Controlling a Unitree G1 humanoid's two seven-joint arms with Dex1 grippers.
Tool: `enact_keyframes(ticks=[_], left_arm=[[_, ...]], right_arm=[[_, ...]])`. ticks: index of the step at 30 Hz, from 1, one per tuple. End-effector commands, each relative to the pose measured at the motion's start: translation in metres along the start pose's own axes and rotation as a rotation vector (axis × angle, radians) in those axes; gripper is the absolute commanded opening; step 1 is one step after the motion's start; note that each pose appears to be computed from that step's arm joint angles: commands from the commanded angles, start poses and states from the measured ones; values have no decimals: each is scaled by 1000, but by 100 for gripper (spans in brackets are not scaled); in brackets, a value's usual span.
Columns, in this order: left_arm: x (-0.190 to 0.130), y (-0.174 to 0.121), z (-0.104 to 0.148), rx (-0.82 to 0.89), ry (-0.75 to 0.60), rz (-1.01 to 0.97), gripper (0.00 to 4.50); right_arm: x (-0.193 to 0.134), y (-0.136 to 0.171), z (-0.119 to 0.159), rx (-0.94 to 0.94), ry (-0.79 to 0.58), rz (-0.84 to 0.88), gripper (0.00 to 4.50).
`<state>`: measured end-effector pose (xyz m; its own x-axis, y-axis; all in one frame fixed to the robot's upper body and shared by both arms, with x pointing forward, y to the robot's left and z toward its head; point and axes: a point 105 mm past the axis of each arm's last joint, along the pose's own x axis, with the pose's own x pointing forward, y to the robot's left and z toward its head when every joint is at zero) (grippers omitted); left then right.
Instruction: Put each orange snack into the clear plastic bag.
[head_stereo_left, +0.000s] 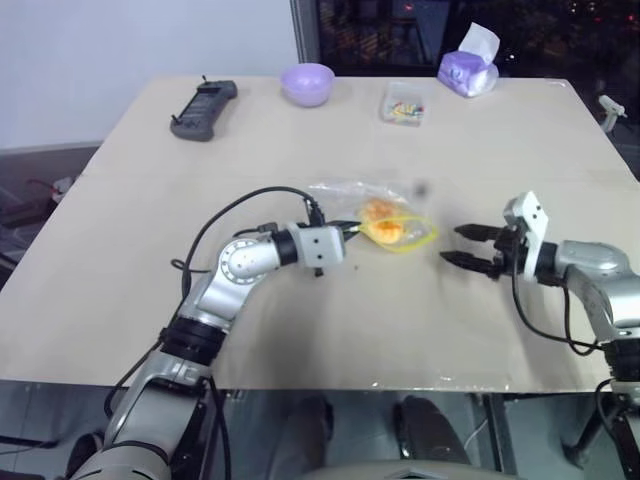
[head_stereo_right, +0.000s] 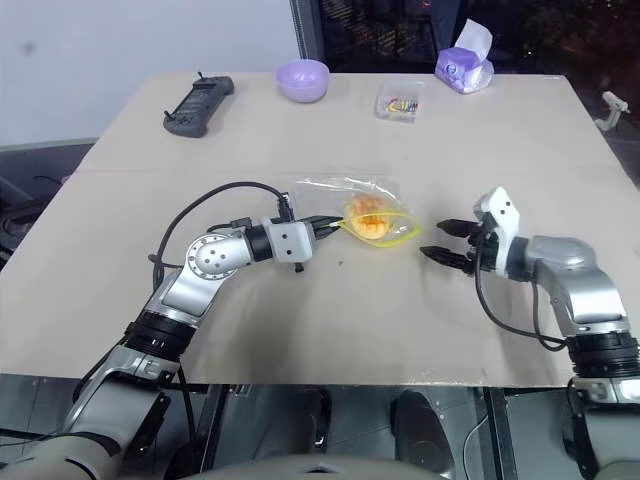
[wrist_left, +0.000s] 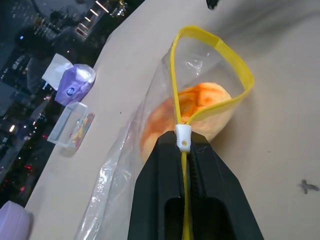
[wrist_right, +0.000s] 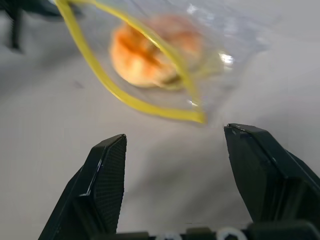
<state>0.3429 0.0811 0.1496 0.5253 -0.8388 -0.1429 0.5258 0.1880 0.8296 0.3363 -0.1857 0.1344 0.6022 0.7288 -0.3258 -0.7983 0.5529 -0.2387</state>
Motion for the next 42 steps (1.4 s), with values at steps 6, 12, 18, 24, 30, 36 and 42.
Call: enact_keyframes(ticks=[6, 12, 18, 24, 30, 36, 42], left_arm=[[-1, 8, 8, 20, -33, 24, 0], [-1, 8, 8, 19, -33, 24, 0], [-2, 8, 8, 16, -30, 28, 0], [-1, 9, 8, 14, -31, 33, 0], [0, 9, 8, 12, -34, 33, 0], [-4, 17, 1, 5, -9, 60, 0], [-18, 72, 3, -55, -27, 238, 0]], right_arm=[[39, -9, 4, -406, 67, -125, 338], [53, -9, 20, -497, 13, -161, 338], [50, -5, 22, -524, 5, -136, 314], [46, -4, 27, -554, -9, -137, 90], [46, -2, 27, -556, -11, -135, 12], [39, -12, 36, -554, -15, -167, 12], [9, -44, 87, -585, -93, -278, 12]])
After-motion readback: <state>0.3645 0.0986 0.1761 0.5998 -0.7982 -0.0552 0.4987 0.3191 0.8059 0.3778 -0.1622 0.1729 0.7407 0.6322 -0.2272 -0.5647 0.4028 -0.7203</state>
